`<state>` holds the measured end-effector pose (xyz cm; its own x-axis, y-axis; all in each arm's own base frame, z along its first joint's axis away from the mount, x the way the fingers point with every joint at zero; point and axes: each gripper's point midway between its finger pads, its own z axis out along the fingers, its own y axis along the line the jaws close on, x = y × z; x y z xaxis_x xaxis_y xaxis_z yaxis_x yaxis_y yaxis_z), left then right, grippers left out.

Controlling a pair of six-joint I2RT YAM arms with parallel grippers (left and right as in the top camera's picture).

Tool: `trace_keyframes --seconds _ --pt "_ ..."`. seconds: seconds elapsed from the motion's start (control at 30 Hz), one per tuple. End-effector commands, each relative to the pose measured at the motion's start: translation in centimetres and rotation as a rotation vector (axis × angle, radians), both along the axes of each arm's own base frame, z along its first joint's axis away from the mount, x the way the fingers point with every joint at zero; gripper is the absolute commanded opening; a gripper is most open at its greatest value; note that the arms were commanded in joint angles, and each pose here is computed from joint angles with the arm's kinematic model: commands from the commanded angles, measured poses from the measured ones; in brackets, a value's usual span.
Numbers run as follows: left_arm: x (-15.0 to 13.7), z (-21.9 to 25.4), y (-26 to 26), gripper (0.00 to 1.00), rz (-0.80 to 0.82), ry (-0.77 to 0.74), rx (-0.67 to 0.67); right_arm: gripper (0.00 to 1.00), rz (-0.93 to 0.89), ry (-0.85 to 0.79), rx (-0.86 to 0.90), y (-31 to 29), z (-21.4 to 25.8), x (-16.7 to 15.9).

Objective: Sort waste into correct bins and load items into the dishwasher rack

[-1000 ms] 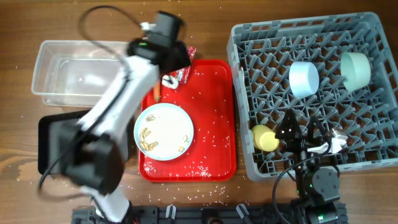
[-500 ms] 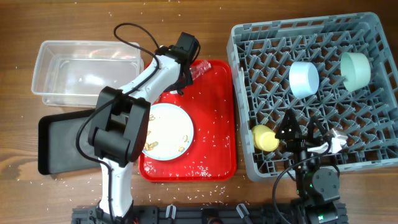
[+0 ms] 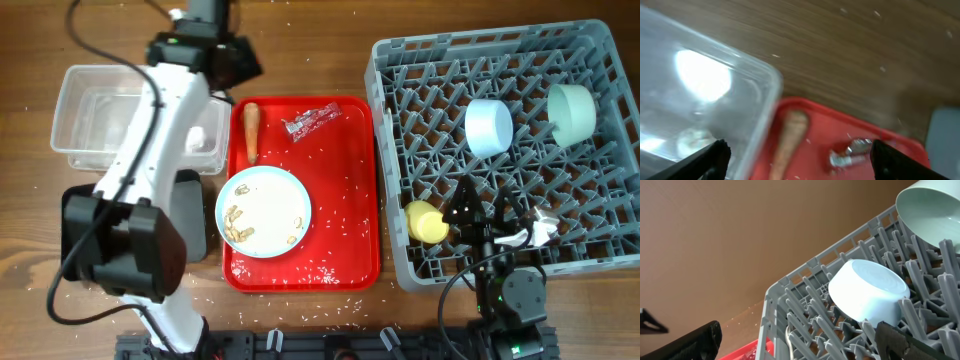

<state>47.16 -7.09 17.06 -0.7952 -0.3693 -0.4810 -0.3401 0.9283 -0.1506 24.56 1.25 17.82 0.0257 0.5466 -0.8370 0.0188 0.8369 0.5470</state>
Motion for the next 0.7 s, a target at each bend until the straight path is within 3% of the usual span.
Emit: trace_keyframes --seconds 0.0,0.13,0.23,0.3,0.33,0.37,0.4,0.5,0.53,0.6,0.67 --pt "-0.3 -2.8 -5.0 0.87 -0.211 0.042 0.094 1.00 -0.015 -0.005 0.009 -0.3 0.1 0.0" --pt "-1.4 -10.9 -12.4 0.84 -0.625 0.158 0.198 1.00 -0.015 -0.005 0.009 -0.3 0.1 0.0" --pt "-1.5 -15.1 -13.1 0.79 -0.730 0.208 0.242 1.00 -0.015 -0.005 0.009 -0.3 0.1 0.0" --pt "-1.8 -16.8 -13.6 0.70 -0.802 0.233 0.238 1.00 -0.015 -0.005 0.009 -0.3 0.1 0.0" --pt "-2.2 -17.2 -14.0 0.59 -0.828 0.245 0.217 1.00 -0.015 -0.005 0.009 -0.3 0.1 0.0" --pt "-2.3 -17.2 -14.0 0.42 -0.830 0.249 0.211 1.00 -0.015 -0.005 0.009 -0.3 0.1 0.0" --pt "-2.5 -16.7 -14.0 0.06 -0.826 0.254 0.210 1.00 -0.015 -0.005 0.009 -0.3 0.1 0.0" --pt "-1.8 -10.7 -12.2 0.04 -0.563 0.215 0.192 1.00 -0.015 -0.005 0.009 -0.3 0.1 0.0" --pt "-1.9 -6.3 -9.2 0.04 -0.354 0.180 0.203 1.00 -0.015 -0.005 0.009 -0.3 0.1 0.0" --pt "-2.4 -1.5 -3.5 0.04 -0.094 0.130 0.211 1.00 -0.015 -0.005 0.009 -0.3 0.1 0.0" --pt "-2.3 0.4 3.5 0.04 0.152 0.105 0.201 1.00 -0.015 -0.005 0.009 -0.3 0.1 0.0"
